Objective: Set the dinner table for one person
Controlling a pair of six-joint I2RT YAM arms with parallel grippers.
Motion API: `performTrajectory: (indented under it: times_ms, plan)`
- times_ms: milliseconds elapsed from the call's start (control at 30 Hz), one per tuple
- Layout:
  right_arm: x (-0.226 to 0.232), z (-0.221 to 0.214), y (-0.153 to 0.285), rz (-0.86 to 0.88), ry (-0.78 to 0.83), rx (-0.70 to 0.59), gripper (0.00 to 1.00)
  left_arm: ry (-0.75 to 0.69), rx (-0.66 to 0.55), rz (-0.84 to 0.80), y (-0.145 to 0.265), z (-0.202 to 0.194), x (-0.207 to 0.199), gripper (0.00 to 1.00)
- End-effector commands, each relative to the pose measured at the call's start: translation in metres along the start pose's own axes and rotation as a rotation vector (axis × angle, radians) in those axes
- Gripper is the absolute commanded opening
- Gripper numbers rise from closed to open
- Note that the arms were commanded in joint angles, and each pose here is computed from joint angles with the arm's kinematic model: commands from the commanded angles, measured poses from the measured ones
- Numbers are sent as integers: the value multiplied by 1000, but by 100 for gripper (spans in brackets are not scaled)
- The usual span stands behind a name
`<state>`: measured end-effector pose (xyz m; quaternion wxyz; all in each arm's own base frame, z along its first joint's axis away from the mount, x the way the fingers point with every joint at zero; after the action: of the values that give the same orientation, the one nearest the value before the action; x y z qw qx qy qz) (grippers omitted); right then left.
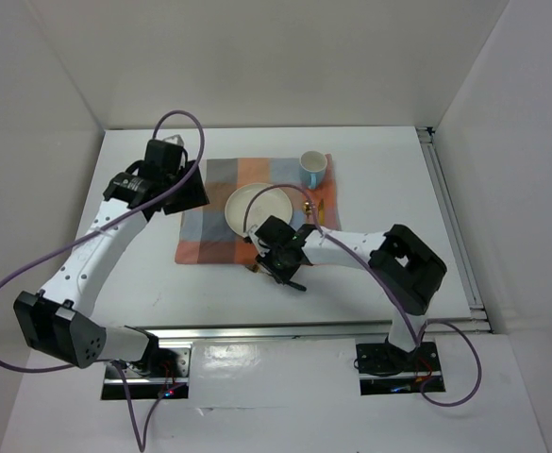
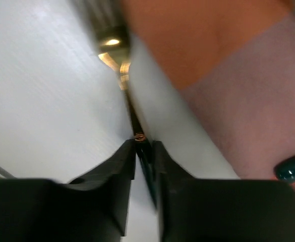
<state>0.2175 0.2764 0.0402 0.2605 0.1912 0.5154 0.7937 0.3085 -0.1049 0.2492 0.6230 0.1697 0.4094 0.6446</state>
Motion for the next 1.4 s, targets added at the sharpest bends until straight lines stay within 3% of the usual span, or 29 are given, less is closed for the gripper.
performTrajectory:
  times_ms: [0,67,100,133,233,400,500,600,633,700,733,800,833,967,1000,1167,1367]
  plan:
    - [19,-37,-17,8,56,126,20,10,-87,-36,21,28,-11,68]
    - [27,-35,-14,8,83,116,11,9,-107,-40,28,36,-11,68]
    - [32,-32,-10,-12,98,108,2,20,-130,-44,35,45,-11,68]
    - [33,-34,-7,-26,111,126,0,10,-136,-46,39,47,-11,68]
    - [42,-35,3,-59,147,144,0,17,-183,-65,54,64,-13,68]
    - [56,-3,37,-60,148,46,0,35,-231,-70,80,83,-9,68]
    - [55,36,63,-77,41,-86,0,75,-239,-42,85,90,-2,68]
    - [49,75,61,-46,-112,-136,0,108,-299,-59,98,94,1,66]
    - [51,106,69,-17,-144,-209,0,110,-331,-76,104,94,1,65]
    - [50,129,51,13,-209,-210,0,121,-347,-111,114,96,-2,65]
    - [40,163,62,16,-254,-285,0,122,-348,-111,114,96,-2,65]
    - [28,178,33,3,-377,-245,0,122,-349,-111,117,96,-2,65]
    - [12,207,45,13,-439,-312,0,122,-349,-111,117,96,-2,65]
    - [-15,244,14,81,-636,-379,0,135,-372,-130,128,98,-2,65]
    - [-21,263,16,99,-693,-457,0,135,-364,-126,125,96,-1,65]
    - [-37,294,-5,113,-800,-536,0,133,-349,-128,125,91,0,64]
    - [-30,297,-36,182,-848,-522,0,123,-333,-117,124,88,2,64]
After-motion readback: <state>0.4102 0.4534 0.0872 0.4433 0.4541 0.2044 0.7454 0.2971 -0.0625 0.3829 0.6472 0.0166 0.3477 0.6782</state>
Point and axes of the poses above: each gripper's point midway between its finger pads, its own y axis back along the fingers, its own x axis along the line the jaws close on, z = x × y, the point moved 3 cm from there along y, back along the fingers, and after that the axes turned 1 degree about y, right-handed, at the moved point
